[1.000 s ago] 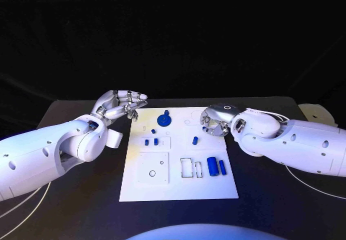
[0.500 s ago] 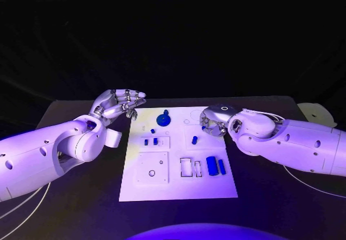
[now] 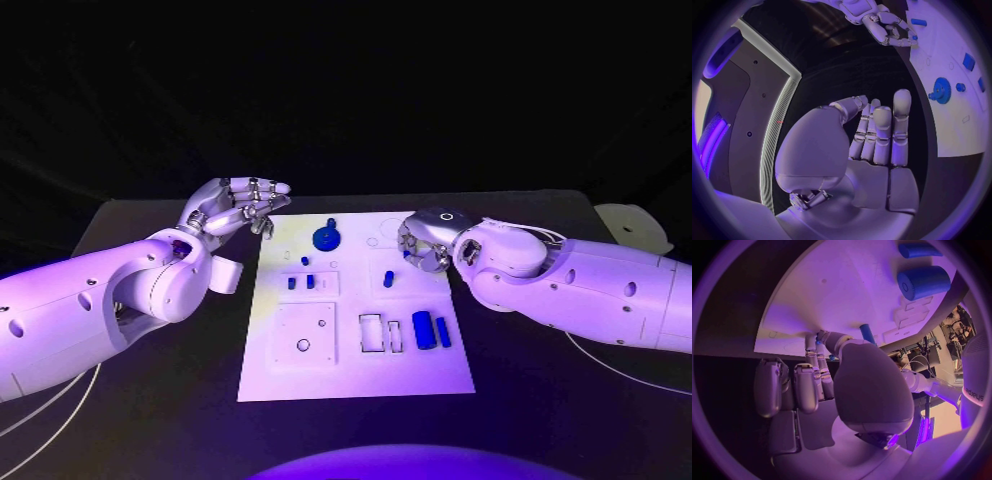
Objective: Assemble the parts on the task board
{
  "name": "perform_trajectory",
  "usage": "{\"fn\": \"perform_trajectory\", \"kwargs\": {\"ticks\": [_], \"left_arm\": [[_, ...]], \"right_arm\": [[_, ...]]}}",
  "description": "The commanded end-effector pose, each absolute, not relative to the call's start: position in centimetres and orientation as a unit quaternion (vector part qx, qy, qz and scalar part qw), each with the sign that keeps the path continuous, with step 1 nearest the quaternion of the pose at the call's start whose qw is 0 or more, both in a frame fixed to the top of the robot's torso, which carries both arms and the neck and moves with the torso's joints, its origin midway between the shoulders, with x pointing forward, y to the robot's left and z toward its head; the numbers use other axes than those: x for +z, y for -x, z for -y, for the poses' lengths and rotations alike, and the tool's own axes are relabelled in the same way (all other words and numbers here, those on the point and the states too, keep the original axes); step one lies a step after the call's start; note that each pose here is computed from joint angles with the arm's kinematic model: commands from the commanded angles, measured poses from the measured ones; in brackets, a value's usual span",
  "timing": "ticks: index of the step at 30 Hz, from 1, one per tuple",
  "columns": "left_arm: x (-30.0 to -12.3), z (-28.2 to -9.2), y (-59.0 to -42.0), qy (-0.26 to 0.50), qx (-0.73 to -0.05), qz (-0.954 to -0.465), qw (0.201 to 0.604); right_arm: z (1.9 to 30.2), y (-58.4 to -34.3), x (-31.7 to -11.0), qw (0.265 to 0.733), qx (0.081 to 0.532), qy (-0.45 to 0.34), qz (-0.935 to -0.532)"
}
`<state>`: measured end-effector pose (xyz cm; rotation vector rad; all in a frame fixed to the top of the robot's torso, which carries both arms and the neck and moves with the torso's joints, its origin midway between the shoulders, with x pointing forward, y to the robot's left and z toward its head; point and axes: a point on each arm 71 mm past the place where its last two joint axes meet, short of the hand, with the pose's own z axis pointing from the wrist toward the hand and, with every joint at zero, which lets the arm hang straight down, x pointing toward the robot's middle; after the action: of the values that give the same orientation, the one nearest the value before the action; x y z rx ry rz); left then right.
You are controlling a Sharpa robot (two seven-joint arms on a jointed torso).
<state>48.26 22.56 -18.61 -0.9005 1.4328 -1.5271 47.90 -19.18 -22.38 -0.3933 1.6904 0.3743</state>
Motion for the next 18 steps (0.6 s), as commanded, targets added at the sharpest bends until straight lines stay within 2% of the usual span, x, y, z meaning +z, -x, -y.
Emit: {"fn": "perform_trajectory", "kwargs": {"ticks": [1,18], "left_arm": [[-18.56,-22.43,-48.23,0.360,-0.612,-0.570,0.413],[-18.67,-22.45,-48.27,0.362,-0.608,-0.574,0.412]], "right_arm": [[19.01,-47.35,-23.65,0.610,0.155,0.183,-0.755],[18.93,-47.01,-23.28,0.637,0.161,0.177,-0.732]]}}
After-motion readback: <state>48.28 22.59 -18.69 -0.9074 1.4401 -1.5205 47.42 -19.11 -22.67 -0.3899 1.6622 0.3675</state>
